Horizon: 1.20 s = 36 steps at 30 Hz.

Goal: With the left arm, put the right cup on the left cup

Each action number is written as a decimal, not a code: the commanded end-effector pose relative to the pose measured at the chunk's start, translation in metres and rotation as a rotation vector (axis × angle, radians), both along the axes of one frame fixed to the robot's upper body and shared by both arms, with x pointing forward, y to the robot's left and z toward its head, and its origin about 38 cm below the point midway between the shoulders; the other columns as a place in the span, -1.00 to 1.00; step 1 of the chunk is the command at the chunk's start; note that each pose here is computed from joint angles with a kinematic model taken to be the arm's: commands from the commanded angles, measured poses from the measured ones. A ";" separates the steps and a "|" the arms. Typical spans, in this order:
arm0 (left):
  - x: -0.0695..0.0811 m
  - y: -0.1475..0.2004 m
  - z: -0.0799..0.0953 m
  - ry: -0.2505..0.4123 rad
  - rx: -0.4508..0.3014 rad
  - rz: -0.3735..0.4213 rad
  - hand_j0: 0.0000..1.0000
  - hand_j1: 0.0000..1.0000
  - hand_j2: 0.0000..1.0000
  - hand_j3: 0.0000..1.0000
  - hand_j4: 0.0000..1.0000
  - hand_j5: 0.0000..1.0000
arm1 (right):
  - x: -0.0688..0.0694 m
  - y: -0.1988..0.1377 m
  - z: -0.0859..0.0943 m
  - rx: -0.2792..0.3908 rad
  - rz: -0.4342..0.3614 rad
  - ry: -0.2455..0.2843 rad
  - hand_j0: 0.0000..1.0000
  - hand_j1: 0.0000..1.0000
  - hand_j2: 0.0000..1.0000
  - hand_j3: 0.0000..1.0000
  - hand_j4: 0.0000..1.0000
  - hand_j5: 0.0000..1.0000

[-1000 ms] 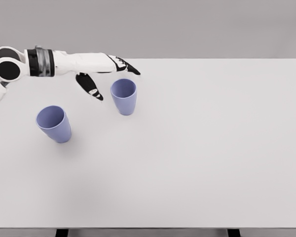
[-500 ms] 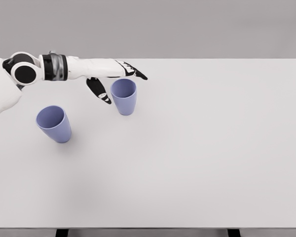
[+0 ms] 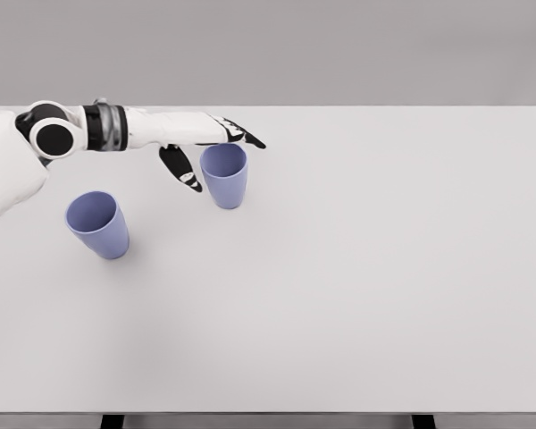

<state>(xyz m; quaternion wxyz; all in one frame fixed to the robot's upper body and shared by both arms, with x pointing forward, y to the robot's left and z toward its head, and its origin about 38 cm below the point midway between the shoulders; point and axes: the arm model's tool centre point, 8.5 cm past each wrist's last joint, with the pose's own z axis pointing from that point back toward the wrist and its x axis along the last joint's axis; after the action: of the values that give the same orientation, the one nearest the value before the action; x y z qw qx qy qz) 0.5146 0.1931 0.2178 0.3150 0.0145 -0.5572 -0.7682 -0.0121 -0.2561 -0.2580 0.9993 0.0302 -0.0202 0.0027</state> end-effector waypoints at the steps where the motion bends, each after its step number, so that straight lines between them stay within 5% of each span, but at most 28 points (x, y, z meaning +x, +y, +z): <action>1: 0.001 -0.004 0.000 -0.002 -0.001 -0.002 1.00 1.00 1.00 1.00 1.00 1.00 | 0.000 0.000 0.000 0.001 0.000 0.001 1.00 1.00 1.00 1.00 1.00 1.00; 6: 0.000 -0.005 -0.005 0.003 0.006 -0.002 1.00 1.00 1.00 1.00 1.00 1.00 | 0.000 0.000 0.000 0.001 0.000 0.001 1.00 1.00 1.00 1.00 1.00 1.00; 8: 0.002 -0.003 -0.005 0.005 0.003 0.008 0.59 0.59 0.59 0.59 0.59 0.59 | 0.000 0.000 0.000 -0.001 0.000 0.001 1.00 1.00 1.00 1.00 1.00 1.00; 10: 0.002 -0.002 -0.005 0.005 0.002 0.010 0.47 0.47 0.47 0.47 0.47 0.47 | 0.000 0.000 0.000 0.001 0.000 0.001 1.00 1.00 1.00 1.00 1.00 1.00; 23: 0.000 0.003 -0.003 0.005 0.006 0.009 0.28 0.28 0.28 0.28 0.28 0.28 | 0.000 0.000 0.000 0.001 0.000 0.001 1.00 1.00 1.00 1.00 1.00 1.00; 28: -0.010 0.012 0.020 -0.029 -0.020 -0.021 0.25 0.25 0.25 0.25 0.25 0.25 | 0.000 0.000 0.000 0.001 0.000 0.001 1.00 1.00 1.00 1.00 1.00 1.00; 36: -0.016 0.015 0.027 -0.038 -0.024 -0.034 0.24 0.24 0.24 0.24 0.24 0.24 | 0.000 0.000 0.000 -0.001 0.000 0.001 1.00 1.00 1.00 1.00 1.00 1.00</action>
<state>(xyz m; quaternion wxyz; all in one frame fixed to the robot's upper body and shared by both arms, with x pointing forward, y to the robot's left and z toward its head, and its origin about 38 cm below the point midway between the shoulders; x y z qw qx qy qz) 0.5001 0.2082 0.2427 0.2921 0.0174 -0.5690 -0.7685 -0.0121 -0.2561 -0.2580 0.9993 0.0303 -0.0203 0.0027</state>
